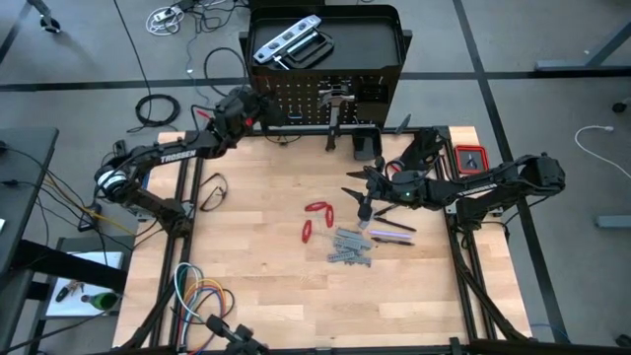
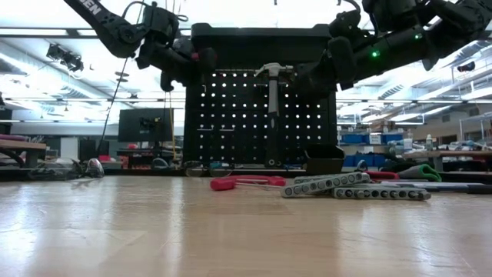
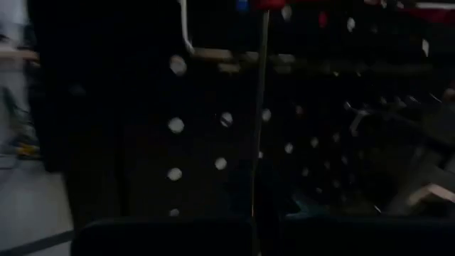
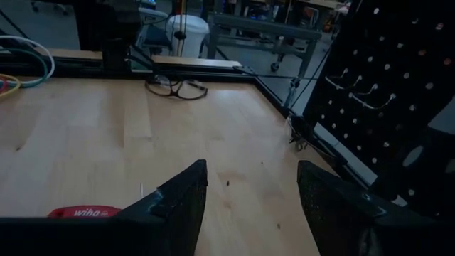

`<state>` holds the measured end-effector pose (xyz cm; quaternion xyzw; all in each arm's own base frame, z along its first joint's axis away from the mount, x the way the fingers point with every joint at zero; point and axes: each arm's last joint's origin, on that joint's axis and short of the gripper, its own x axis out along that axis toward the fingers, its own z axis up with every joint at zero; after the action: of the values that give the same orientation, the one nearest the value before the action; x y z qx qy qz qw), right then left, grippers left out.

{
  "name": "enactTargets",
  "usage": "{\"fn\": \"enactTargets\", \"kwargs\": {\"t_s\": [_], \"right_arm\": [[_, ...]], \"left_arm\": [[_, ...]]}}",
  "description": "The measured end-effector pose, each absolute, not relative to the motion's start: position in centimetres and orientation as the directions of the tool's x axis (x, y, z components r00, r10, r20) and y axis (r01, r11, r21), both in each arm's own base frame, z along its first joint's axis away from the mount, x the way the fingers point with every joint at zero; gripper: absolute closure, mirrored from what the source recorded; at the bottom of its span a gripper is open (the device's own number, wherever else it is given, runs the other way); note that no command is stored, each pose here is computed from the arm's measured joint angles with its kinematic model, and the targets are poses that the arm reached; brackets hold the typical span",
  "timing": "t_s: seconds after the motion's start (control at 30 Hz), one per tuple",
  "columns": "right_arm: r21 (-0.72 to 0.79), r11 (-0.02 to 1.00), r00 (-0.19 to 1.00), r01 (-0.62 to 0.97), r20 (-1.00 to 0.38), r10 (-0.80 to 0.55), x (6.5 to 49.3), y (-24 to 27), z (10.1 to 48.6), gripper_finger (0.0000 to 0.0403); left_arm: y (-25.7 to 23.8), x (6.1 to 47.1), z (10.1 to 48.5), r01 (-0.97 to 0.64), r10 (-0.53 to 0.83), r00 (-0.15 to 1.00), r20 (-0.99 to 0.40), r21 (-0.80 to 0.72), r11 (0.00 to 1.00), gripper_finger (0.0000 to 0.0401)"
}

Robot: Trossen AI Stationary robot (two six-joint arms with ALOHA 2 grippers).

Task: Hang tools onto peg board
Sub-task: Hang the allen wrench onto the peg board

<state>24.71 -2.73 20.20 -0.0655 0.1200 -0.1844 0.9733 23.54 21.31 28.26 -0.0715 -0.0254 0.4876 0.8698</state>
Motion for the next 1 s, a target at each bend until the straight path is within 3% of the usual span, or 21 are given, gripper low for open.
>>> {"fn": "enactTargets", "kwargs": {"t_s": [0.37, 1.0], "right_arm": [[-0.183, 0.925, 0.893, 0.334, -0.254, -0.373, 24.6, -2.7, 19.8, 0.0183], [-0.191, 0.927, 0.915, 0.322, -0.19, -0.356, 24.8, -2.2, 20.4, 0.0183]], "left_arm": [[20.1, 24.5, 28.5, -0.864, 0.867, 0.499, -0.004, -0.085, 0.497, 0.0401], [21.7, 23.2, 28.4, -0.833, 0.842, 0.539, -0.014, -0.158, 0.531, 0.0401]]}}
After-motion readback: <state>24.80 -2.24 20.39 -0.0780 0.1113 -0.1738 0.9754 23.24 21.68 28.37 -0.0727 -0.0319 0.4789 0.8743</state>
